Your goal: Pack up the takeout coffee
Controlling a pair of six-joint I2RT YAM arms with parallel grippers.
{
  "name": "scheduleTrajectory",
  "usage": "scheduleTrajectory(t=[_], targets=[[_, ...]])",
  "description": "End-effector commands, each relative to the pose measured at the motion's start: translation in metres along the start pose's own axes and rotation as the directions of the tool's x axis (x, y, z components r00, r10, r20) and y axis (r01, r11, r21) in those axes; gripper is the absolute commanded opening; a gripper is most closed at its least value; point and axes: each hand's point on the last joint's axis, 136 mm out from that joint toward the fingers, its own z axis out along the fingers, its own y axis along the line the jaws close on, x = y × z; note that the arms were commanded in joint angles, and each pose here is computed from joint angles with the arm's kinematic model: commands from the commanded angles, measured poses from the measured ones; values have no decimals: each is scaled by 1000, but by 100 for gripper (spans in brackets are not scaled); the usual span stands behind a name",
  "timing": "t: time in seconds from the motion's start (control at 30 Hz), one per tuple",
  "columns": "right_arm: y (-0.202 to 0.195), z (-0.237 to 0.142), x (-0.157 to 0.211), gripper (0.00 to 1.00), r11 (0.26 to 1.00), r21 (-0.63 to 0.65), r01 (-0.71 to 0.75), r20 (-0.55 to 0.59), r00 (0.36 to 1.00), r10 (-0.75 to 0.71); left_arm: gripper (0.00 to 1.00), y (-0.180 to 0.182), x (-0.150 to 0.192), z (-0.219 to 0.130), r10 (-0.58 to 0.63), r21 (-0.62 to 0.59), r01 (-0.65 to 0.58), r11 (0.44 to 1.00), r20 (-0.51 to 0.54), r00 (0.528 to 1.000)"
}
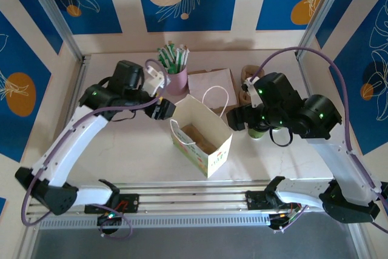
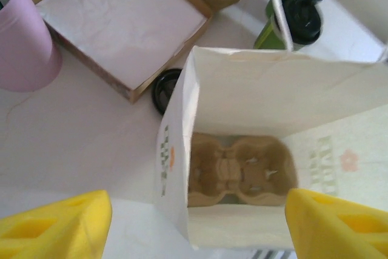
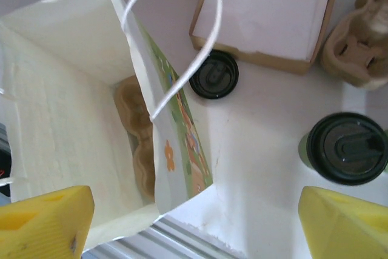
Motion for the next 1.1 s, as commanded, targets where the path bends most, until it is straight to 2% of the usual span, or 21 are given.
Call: scheduleTrajectory(t=[0.0, 0.23, 0.53, 0.67, 0.77, 0.8, 0.87, 0.93, 1.07], targets=[[1, -2, 13, 87, 999, -33, -33, -31, 999, 32, 76, 5, -7, 6, 105, -89, -109, 990, -52, 993], [-7, -6, 24, 87, 998, -34, -46, -31, 998, 45, 75, 10, -10, 31, 172, -160, -199, 967, -171, 970], [-9, -3, 33, 87, 997, -47, -55, -42, 998, 53, 67, 15, -6, 48, 163, -167, -202, 965, -220, 962], [-10, 1, 36, 87, 997, -49, -61, -49, 997, 59, 55, 17, -10, 50, 153, -182, -195, 964, -223, 963], [-11, 5, 40, 87, 997, -45, -66, -66, 996, 63, 35, 19, -11, 51, 144, -190, -189, 963, -227, 963], [-12, 7, 42, 87, 997, -41, -67, -70, 995, 64, 31, 21, -12, 51, 139, -197, -185, 963, -229, 964], [-17, 13, 46, 87, 997, -18, -75, -91, 993, 73, 28, 21, -11, 50, 130, -202, -178, 963, -231, 964], [-23, 20, 51, 87, 997, 9, -82, -112, 990, 82, 20, 24, -10, 49, 114, -222, -168, 960, -234, 965], [-51, 38, 65, 88, 985, 132, -106, -166, 978, 128, 12, 32, -3, 38, 55, -285, -127, 950, -247, 967]])
